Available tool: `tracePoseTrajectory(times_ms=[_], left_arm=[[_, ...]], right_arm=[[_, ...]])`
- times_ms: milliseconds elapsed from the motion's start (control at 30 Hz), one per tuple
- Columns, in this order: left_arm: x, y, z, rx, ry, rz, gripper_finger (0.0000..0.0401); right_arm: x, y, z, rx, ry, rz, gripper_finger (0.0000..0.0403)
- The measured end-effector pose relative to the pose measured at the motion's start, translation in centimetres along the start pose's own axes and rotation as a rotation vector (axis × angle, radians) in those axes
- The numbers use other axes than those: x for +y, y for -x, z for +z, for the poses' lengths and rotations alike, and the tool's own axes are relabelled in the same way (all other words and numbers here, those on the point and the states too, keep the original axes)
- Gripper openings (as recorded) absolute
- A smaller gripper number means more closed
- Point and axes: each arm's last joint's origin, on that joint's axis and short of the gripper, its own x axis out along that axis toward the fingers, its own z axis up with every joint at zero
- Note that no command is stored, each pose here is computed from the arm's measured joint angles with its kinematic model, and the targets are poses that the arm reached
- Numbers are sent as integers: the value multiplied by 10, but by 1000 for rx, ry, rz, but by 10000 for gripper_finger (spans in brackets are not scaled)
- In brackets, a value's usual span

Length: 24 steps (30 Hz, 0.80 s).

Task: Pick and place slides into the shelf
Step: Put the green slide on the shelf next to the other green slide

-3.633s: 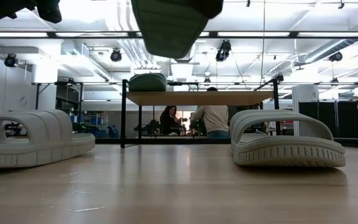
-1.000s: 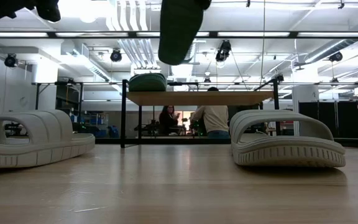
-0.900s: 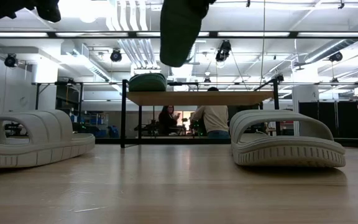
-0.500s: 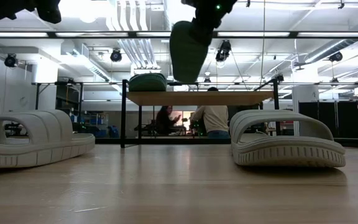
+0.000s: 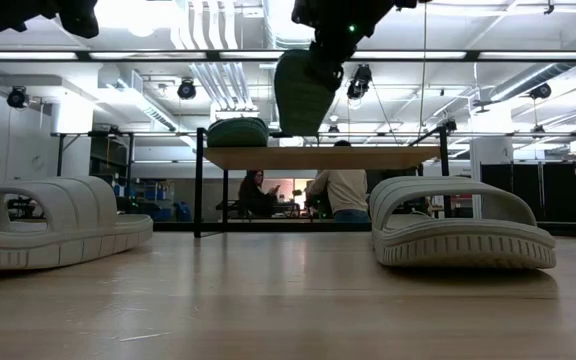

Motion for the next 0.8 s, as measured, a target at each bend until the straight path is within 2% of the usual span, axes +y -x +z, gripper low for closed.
tracePoseTrajectory(times_ms=[467, 700, 800], left_arm=[[0, 0, 0, -2, -1, 1, 208], [0, 0, 0, -1, -7, 1, 208], [0, 0, 0, -3, -7, 1, 208]], right_arm=[[21, -2, -15, 29, 56, 4, 9], [34, 4, -20, -59, 84, -109, 9], [38, 4, -24, -60, 101, -119, 9]])
